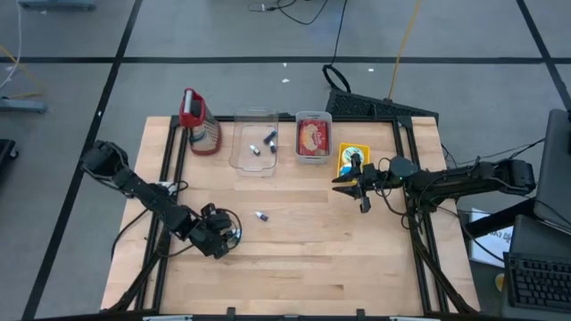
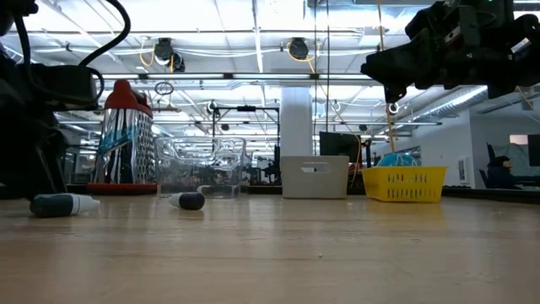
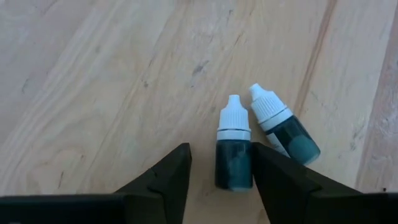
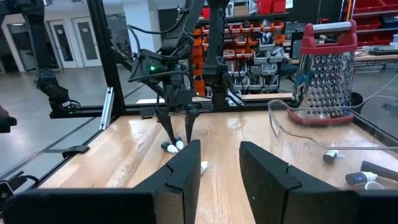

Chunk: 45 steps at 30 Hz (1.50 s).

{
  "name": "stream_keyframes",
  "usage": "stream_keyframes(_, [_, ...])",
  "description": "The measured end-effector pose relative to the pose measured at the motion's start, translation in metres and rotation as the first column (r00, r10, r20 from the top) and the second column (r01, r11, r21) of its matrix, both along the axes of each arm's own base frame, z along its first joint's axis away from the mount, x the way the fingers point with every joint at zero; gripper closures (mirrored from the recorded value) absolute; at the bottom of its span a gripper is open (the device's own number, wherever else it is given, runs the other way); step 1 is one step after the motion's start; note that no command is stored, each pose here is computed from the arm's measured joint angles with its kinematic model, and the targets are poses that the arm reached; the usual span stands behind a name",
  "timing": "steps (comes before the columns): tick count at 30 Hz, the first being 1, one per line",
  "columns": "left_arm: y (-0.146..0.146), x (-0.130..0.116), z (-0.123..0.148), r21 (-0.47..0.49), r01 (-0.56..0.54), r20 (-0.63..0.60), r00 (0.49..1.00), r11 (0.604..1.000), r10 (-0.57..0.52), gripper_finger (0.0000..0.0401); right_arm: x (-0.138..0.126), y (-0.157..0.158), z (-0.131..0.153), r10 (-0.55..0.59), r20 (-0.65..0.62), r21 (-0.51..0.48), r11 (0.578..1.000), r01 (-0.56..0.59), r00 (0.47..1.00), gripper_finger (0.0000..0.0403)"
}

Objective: Pick & Place Food Item
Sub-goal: Put the left green food coloring into the transparent bin

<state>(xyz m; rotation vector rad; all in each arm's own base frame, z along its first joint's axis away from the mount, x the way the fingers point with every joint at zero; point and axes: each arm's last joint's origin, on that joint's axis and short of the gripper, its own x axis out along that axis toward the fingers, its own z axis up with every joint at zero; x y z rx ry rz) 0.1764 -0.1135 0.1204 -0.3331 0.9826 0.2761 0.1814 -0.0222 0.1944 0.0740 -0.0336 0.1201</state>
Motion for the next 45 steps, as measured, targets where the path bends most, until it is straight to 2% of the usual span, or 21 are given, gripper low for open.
stream_keyframes(15, [0.001, 0.0, 0.0, 0.022, -0.017, 0.018, 1.0, 1.0, 0.016, 0.032, 0.0, 0.0, 0.0, 0.0, -0.001, 0.0, 1.0, 0.0, 1.0, 0.0303])
stream_keyframes(24, [0.002, 0.001, 0.0, 0.014, -0.05, 0.029, 0.998, 0.999, 0.05, 0.0322, 0.0, 0.0, 0.0, 0.0, -0.001, 0.0, 1.0, 0.0, 1.0, 0.0303])
stream_keyframes(29, [0.008, 0.005, 0.001, 0.006, -0.167, 0.074, 0.983, 0.986, 0.167, 0.0328, 0.0, 0.0, 0.0, 0.0, -0.001, 0.0, 1.0, 0.0, 1.0, 0.0303])
stream_keyframes(33, [0.012, 0.011, 0.004, 0.051, -0.205, 0.162, 0.968, 0.978, 0.194, 0.0323, 0.0, 0.0, 0.0, 0.0, -0.001, -0.001, 1.0, 0.0, 1.0, 0.0303])
stream_keyframes(39, [0.021, 0.026, 0.014, 0.192, -0.242, 0.327, 0.929, 0.951, 0.171, 0.0321, 0.0, 0.0, 0.0, 0.0, -0.001, -0.001, 1.0, 0.0, 1.0, 0.0303])
stream_keyframes(45, [0.034, 0.043, 0.023, 0.25, -0.233, 0.395, 0.911, 0.94, 0.121, 0.0321, 0.0, 0.0, 0.0, 0.0, -0.001, 0.002, 1.0, 0.0, 1.0, 0.0303])
